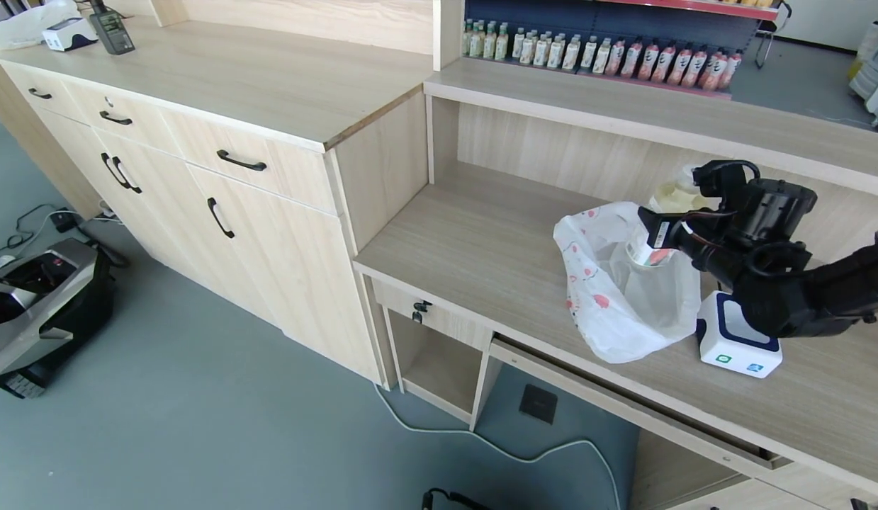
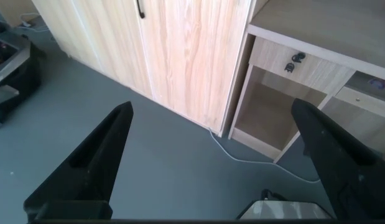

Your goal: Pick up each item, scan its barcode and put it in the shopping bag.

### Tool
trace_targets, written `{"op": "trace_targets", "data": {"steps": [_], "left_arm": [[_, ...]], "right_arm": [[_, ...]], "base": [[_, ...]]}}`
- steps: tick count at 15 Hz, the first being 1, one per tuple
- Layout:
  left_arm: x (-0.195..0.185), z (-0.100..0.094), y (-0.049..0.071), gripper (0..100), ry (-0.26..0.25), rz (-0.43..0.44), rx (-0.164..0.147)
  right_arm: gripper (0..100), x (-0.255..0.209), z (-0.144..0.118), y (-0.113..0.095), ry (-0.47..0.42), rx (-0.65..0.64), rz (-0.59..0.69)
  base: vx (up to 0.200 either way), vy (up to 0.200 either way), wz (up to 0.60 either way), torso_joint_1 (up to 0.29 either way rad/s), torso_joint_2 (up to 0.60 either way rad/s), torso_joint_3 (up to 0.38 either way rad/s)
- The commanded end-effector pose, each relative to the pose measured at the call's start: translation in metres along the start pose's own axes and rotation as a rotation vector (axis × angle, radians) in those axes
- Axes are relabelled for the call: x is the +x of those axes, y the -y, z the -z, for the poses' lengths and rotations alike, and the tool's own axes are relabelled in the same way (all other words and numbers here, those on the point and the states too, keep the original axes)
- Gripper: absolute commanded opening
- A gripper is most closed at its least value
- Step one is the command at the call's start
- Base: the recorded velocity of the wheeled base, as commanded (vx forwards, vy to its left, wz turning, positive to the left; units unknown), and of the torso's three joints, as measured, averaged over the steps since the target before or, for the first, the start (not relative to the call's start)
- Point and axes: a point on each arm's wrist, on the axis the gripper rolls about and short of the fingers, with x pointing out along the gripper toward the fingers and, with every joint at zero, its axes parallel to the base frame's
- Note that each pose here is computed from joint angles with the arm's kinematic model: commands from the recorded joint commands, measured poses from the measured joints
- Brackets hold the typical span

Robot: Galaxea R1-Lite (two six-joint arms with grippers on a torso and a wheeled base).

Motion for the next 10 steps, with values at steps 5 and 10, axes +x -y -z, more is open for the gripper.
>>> {"op": "trace_targets", "data": {"steps": [5,10], "left_arm": [[0.000,0.000,0.000,100,0.001,0.000,0.001],[0.000,0.000,0.000,100,0.001,0.000,0.000]], "right_arm": [[0,0.032,0.052,0.000,-0.007,-0.004,-0.024],[0,0.045,0.068,-0.001,0.006,-0.007,-0.057]], "base": [[0.000,0.000,0.00,0.000,0.00,0.000],[0.000,0.000,0.00,0.000,0.00,0.000]]}}
